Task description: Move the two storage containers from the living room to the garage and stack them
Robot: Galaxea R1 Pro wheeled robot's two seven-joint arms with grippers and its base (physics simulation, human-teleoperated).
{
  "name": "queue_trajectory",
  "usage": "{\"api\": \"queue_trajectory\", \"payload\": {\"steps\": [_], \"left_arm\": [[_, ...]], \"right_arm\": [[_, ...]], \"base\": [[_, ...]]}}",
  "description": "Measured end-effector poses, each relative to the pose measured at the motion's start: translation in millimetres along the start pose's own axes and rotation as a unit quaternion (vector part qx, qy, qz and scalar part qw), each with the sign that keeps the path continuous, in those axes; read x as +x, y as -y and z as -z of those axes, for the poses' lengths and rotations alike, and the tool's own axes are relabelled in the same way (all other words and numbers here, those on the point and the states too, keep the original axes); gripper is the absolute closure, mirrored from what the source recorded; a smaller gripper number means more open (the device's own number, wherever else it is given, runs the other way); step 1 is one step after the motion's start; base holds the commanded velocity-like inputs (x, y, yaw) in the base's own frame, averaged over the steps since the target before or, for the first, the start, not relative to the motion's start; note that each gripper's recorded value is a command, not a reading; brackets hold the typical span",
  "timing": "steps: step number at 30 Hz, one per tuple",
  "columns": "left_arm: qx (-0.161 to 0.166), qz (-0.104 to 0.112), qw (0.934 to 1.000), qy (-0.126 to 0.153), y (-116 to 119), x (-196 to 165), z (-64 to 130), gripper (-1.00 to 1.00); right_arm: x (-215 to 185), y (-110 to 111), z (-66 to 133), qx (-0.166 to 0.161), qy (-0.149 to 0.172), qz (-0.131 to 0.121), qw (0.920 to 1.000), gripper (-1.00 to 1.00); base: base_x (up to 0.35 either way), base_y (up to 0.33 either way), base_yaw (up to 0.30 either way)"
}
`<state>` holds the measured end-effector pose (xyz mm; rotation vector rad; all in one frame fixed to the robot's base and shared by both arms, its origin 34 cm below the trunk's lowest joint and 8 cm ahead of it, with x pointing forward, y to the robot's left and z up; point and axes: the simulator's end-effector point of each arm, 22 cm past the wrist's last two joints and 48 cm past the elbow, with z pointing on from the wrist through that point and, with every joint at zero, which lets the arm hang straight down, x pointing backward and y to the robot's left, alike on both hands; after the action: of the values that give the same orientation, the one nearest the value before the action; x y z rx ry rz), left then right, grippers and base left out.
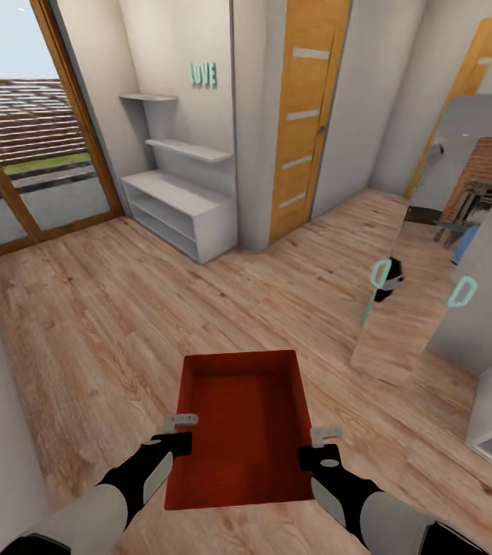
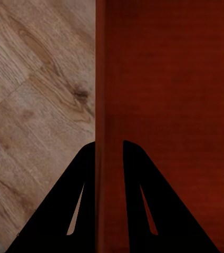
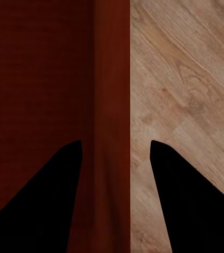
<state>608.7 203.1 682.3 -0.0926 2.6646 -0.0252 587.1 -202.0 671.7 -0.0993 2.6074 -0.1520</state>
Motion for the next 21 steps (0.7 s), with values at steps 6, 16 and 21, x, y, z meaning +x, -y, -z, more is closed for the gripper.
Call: {"api": "queue_trajectory", "payload": {"steps": [6,16,21], "left_arm": [[0.0,0.0,1.0,0.0,-0.1,0.0,0.0,1.0],[0.0,0.0,1.0,0.0,0.0,-0.1,0.0,1.0],[0.0,0.0,1.0,0.001,-0.1,-0.3,0.0,1.0]], "right_arm": [[0.0,-0.1,0.0,0.0,0.0,0.0,1.0,1.0],[-0.1,0.0,0.0,0.0,0.0,0.0,1.0,1.0],[-0.3,-0.1,0.0,0.0,0.001,0.0,1.0,1.0]], "base": [[0.323,0.0,0.0],[0.323,0.0,0.0],[0.323,0.0,0.0]]}}
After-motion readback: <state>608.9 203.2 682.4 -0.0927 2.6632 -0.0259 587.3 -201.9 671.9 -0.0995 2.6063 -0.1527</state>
